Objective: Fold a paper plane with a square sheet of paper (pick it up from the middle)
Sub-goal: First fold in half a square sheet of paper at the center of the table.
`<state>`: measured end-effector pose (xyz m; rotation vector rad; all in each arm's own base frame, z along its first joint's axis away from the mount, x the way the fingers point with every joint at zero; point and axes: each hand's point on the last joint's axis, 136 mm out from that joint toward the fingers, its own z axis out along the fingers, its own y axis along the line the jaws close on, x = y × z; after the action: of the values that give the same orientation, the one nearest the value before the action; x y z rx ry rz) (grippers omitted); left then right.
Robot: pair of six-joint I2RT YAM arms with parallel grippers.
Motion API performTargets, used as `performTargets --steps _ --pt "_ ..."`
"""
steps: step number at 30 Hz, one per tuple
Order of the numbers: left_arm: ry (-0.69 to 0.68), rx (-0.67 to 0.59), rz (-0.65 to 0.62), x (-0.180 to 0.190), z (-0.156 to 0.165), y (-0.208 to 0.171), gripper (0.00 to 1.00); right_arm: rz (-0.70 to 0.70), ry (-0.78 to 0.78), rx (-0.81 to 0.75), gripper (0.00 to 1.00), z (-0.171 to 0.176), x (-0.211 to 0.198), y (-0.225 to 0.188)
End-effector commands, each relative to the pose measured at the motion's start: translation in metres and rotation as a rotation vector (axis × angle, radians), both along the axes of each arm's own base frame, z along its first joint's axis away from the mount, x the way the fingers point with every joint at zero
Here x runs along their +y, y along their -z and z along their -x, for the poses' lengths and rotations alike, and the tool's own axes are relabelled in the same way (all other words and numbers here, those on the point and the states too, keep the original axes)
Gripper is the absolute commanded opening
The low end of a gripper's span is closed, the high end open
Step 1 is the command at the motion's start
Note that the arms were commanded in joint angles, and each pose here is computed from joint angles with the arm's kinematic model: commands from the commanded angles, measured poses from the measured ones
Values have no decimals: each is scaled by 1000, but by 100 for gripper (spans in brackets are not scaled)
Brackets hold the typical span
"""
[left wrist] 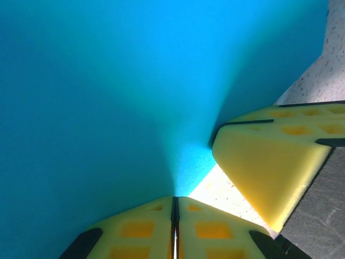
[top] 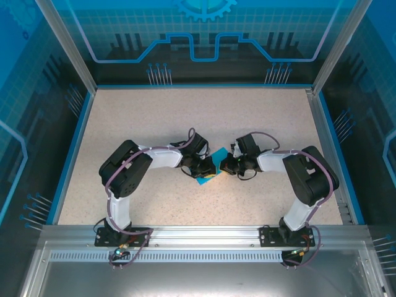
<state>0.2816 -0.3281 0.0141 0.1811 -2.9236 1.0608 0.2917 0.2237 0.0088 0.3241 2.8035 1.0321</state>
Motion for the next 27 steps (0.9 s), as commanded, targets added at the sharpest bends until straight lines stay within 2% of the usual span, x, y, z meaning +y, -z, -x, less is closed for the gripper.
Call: performTargets --steps 1,16,27 --pt "37 48 -36 11 22 19 11 140 17 113 4 22 -22 37" --pt "55 138 -87 49 75 37 11 198 11 139 4 25 -30 43" --pt "48 170 -187 84 102 48 11 220 4 157 3 26 -32 49"
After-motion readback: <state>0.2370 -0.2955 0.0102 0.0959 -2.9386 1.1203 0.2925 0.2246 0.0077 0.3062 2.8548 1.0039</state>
